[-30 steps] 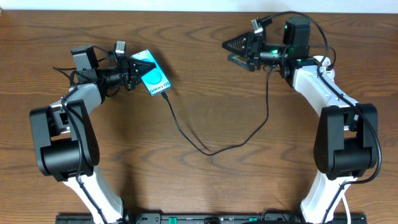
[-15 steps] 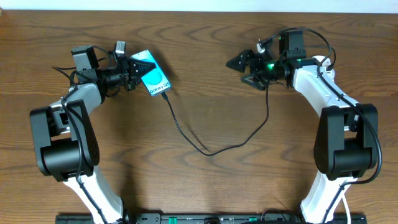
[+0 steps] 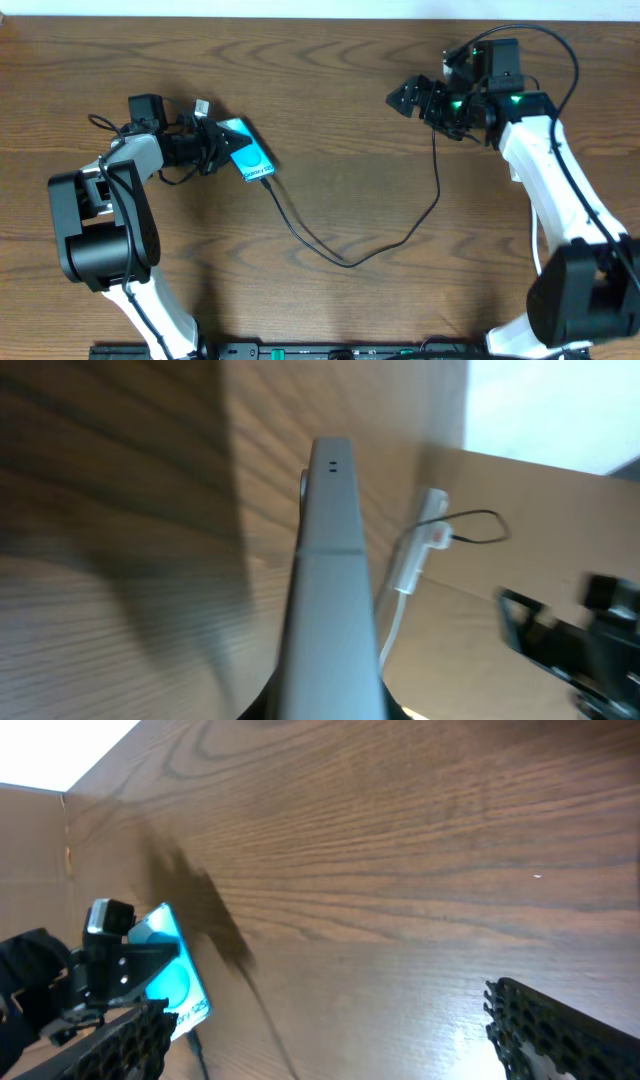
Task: Plug charger to phone and switch on socket
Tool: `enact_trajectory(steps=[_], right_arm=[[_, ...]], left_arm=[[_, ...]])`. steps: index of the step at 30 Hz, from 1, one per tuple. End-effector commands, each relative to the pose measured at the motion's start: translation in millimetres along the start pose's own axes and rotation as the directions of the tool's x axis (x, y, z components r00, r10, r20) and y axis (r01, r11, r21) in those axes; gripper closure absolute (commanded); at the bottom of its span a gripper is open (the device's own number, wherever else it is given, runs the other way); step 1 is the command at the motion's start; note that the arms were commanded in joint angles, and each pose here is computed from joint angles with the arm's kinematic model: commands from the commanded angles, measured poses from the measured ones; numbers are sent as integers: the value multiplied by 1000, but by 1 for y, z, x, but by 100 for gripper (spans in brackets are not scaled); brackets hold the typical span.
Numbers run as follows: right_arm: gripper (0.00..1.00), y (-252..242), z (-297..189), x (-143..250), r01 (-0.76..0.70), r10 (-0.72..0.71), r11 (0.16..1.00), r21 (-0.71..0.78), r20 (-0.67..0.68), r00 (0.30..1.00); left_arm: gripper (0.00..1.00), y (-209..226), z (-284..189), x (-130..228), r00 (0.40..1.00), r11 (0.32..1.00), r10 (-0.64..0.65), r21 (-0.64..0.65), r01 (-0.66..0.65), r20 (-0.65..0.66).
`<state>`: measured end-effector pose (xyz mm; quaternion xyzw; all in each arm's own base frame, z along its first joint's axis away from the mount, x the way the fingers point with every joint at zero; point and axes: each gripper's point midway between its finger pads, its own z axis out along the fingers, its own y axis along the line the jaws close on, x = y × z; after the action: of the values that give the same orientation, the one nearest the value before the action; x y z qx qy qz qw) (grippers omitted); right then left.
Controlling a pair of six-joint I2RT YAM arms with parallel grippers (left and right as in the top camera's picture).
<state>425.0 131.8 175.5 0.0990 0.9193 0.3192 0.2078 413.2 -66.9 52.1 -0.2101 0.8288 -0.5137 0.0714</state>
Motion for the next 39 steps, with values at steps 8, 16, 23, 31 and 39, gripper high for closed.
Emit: enact_trajectory(steps=[8,16,23,31,39], right_arm=[[1,18,-48,6,116,-117,993,24,54,992],[1,2,-50,27,125,-124,985,118,-16,992],[1,-4,-51,34,128,-122,981,143,-47,991],[1,-4,-51,37,132,-126,981,144,-56,991],[1,-2,-50,38,138,-130,980,141,-60,990]], left_arm=[[93,35,-4,-1,999,978,32,-209,-24,33],[93,43,-5,7,1000,968,28,-250,-24,10],[93,53,-7,8,1000,953,16,-303,-10,15],[92,54,-7,10,1000,950,18,-311,-14,9],[93,54,-7,10,1000,950,19,-311,-16,6]])
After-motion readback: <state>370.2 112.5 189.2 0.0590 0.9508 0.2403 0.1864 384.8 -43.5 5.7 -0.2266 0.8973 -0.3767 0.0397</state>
